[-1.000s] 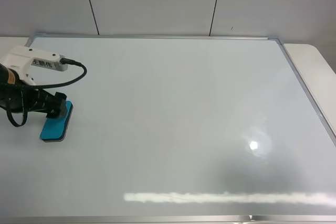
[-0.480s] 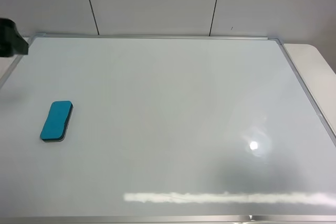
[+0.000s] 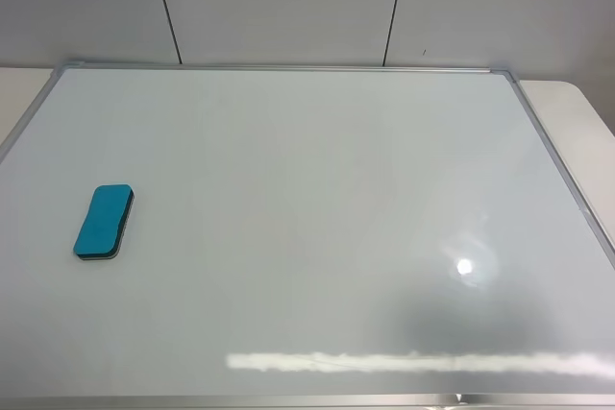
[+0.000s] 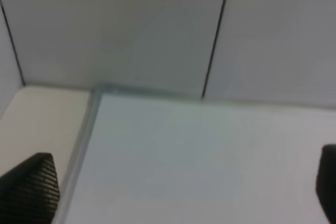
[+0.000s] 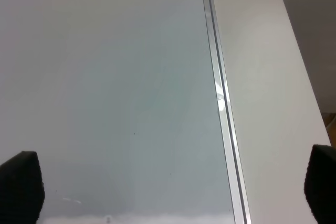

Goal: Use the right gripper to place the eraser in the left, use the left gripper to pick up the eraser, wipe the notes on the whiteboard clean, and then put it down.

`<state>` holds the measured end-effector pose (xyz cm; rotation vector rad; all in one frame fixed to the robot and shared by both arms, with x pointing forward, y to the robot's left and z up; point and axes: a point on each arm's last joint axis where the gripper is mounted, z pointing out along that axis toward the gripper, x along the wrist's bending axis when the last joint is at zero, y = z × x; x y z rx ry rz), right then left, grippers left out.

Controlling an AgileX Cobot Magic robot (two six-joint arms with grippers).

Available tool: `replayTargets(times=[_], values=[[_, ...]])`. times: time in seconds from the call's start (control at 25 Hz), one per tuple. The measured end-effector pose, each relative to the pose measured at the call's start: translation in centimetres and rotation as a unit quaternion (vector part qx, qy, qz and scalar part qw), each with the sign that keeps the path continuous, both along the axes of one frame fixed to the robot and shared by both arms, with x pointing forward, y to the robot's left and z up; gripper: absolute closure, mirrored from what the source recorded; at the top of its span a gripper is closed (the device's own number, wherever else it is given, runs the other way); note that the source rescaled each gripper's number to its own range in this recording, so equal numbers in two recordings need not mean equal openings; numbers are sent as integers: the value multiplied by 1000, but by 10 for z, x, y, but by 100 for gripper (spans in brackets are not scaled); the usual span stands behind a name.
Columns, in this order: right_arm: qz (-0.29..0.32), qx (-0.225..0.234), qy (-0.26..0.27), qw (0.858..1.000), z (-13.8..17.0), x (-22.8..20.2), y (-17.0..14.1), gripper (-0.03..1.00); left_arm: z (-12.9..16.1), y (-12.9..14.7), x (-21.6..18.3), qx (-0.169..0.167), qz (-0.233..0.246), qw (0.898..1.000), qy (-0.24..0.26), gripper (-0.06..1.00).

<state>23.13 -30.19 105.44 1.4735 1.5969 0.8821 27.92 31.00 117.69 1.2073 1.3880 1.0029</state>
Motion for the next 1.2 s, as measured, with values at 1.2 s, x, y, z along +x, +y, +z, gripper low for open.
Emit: replayTargets(times=[1.2], values=[[0,0,0,1000,0,0,0,-3,-120,3,-48,45,42,988,143,-5]])
